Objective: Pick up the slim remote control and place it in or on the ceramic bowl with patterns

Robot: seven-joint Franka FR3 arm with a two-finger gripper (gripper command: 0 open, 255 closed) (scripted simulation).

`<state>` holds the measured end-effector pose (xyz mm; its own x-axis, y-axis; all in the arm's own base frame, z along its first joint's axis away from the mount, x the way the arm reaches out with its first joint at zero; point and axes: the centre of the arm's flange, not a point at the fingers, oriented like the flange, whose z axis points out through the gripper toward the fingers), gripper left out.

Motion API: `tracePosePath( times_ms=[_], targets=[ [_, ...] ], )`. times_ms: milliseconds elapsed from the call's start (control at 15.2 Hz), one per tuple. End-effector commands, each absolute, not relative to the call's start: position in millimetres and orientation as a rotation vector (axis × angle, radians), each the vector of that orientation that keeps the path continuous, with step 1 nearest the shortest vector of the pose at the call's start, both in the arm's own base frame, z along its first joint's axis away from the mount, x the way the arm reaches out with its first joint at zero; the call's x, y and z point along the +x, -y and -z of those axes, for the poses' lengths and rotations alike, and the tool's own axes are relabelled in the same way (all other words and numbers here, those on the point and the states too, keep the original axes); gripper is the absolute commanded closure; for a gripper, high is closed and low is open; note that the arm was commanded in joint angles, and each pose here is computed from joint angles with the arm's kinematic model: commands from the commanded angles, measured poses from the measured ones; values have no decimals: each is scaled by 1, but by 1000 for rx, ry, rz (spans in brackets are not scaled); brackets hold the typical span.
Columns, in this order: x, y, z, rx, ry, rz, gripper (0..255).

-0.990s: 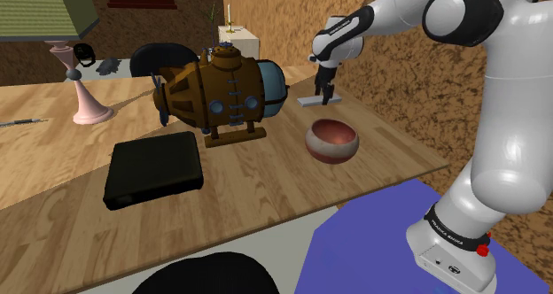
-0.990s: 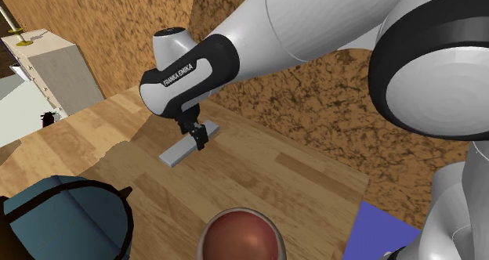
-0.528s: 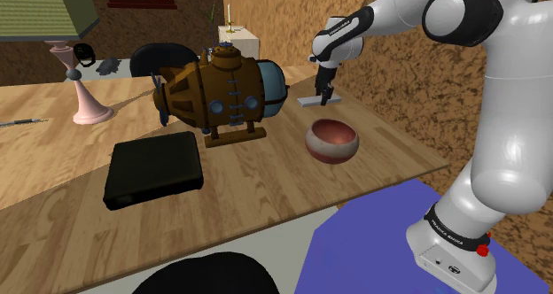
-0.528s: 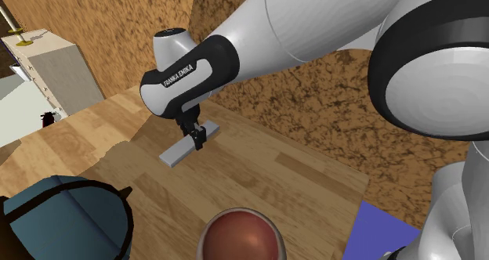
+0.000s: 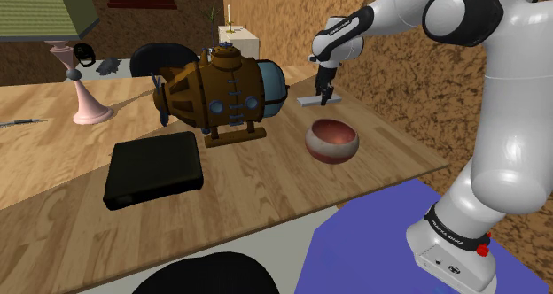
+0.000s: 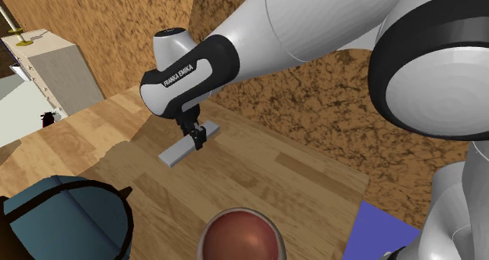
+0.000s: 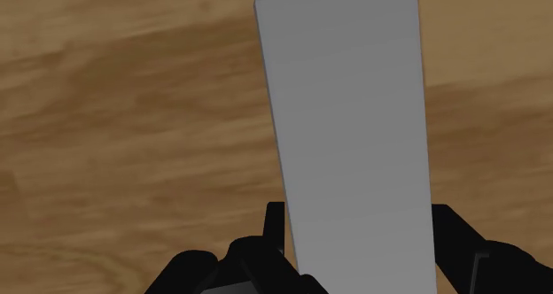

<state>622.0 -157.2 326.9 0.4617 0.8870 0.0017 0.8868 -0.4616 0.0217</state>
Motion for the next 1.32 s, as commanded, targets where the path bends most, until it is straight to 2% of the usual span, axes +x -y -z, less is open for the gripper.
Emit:
tracePosePath(
  times_ms=[0,1254],
  targets=[
    [622,157,-326,2672,-1620,-18,255],
    [622,157,-426,2672,-1620,-18,255]
  ],
)
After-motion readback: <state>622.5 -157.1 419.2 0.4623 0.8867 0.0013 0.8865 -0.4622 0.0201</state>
